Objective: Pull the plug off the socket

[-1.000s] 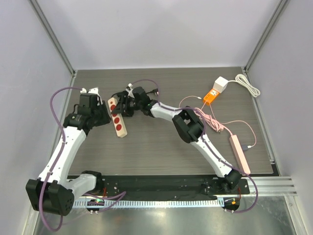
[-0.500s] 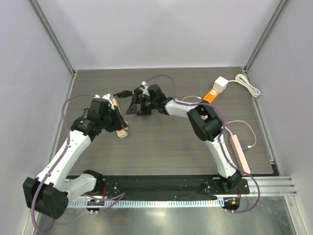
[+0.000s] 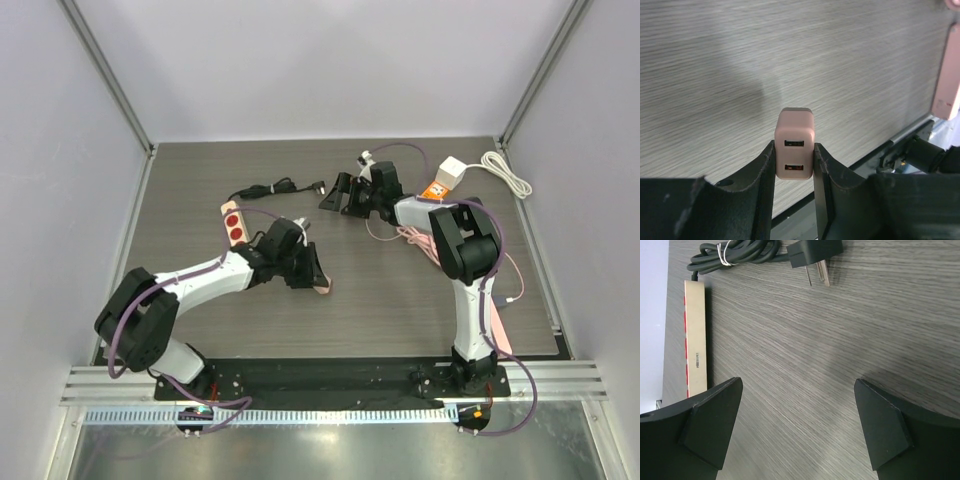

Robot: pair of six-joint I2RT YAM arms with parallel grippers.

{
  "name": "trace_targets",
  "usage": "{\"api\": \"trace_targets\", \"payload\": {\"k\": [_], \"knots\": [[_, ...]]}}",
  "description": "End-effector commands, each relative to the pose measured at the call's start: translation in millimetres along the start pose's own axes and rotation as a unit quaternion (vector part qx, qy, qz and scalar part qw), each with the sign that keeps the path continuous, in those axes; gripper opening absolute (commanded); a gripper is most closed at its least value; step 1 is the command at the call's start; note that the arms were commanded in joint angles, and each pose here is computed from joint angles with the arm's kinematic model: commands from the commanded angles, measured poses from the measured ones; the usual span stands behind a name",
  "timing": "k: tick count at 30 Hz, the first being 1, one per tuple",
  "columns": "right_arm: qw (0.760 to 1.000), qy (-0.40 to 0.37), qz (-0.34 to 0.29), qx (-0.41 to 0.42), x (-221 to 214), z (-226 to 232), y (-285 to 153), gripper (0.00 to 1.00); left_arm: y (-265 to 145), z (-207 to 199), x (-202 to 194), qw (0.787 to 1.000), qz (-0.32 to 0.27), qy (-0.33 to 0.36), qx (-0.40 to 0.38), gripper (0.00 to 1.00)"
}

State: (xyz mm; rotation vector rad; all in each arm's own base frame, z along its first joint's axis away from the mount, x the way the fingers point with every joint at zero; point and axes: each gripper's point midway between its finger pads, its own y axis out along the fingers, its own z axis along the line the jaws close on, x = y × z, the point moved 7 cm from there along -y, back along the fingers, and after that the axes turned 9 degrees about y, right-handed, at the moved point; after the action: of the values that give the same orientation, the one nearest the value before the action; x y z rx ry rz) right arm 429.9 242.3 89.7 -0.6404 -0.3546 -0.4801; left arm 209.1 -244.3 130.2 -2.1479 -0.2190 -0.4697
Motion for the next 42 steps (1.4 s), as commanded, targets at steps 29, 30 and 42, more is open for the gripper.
{"api": "trace_targets", "payload": {"k": [29, 30, 42], "knots": [[0.998, -0.007, -0.028, 0.052, 13.0, 18.2, -3.3, 1.00, -91.6, 125.9, 111.2, 0.953, -0.040, -0.030, 0.298, 0.99], [0.998, -0.004, -0.028, 0.053, 14.4, 17.3, -3.9, 1.00, -88.5, 126.7, 118.7, 0.953, -0.038, -0.027, 0.299, 0.98], [0.998, 0.004, -0.024, 0.058, 16.1, 13.4, -4.7, 1.00, -40.2, 181.0, 108.4, 0.937, 0.025, -0.056, 0.344, 0.89]]}}
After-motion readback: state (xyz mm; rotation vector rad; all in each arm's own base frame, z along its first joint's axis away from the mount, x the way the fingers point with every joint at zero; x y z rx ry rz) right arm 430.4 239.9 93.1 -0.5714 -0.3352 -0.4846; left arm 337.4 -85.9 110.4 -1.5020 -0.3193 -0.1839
